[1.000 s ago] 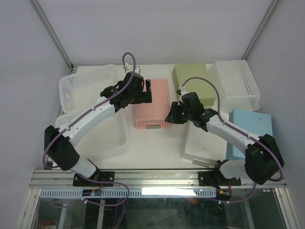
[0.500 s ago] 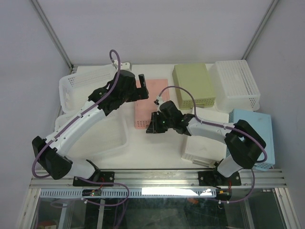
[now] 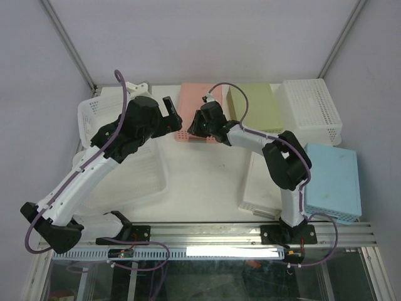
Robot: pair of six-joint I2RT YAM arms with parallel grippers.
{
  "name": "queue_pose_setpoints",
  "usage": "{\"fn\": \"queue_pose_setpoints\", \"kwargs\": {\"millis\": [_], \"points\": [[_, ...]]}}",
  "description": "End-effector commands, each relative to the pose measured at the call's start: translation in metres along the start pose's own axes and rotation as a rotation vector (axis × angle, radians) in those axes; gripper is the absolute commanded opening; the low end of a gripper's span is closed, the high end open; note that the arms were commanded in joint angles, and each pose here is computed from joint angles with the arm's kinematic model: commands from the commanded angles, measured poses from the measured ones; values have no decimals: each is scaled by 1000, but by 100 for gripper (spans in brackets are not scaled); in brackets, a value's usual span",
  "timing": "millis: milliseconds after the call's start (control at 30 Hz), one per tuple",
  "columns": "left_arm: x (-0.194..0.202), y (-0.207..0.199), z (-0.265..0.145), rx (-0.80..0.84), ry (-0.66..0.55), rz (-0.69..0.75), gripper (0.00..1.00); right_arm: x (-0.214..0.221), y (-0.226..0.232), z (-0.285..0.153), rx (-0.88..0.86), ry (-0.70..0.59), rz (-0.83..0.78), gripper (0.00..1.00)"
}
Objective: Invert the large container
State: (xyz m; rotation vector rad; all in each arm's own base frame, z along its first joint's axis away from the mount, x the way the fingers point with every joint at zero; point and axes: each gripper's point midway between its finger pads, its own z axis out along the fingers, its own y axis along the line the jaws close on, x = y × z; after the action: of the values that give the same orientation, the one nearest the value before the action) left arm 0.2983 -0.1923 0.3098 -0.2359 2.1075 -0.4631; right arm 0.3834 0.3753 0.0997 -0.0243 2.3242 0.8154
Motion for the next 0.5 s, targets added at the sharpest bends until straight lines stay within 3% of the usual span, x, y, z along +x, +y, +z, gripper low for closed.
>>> {"fn": "queue_pose_setpoints", "kwargs": {"millis": [0, 233, 467], "points": [[-4, 24, -13, -74, -31, -45, 99, -46, -5, 14, 62, -117, -26, 27], [23, 48, -13, -145, 26, -67, 99, -74, -24, 19, 120, -103, -28, 31], [70, 93, 6, -316, 113, -34, 99, -77, 3, -44, 7, -88, -109, 58]]}}
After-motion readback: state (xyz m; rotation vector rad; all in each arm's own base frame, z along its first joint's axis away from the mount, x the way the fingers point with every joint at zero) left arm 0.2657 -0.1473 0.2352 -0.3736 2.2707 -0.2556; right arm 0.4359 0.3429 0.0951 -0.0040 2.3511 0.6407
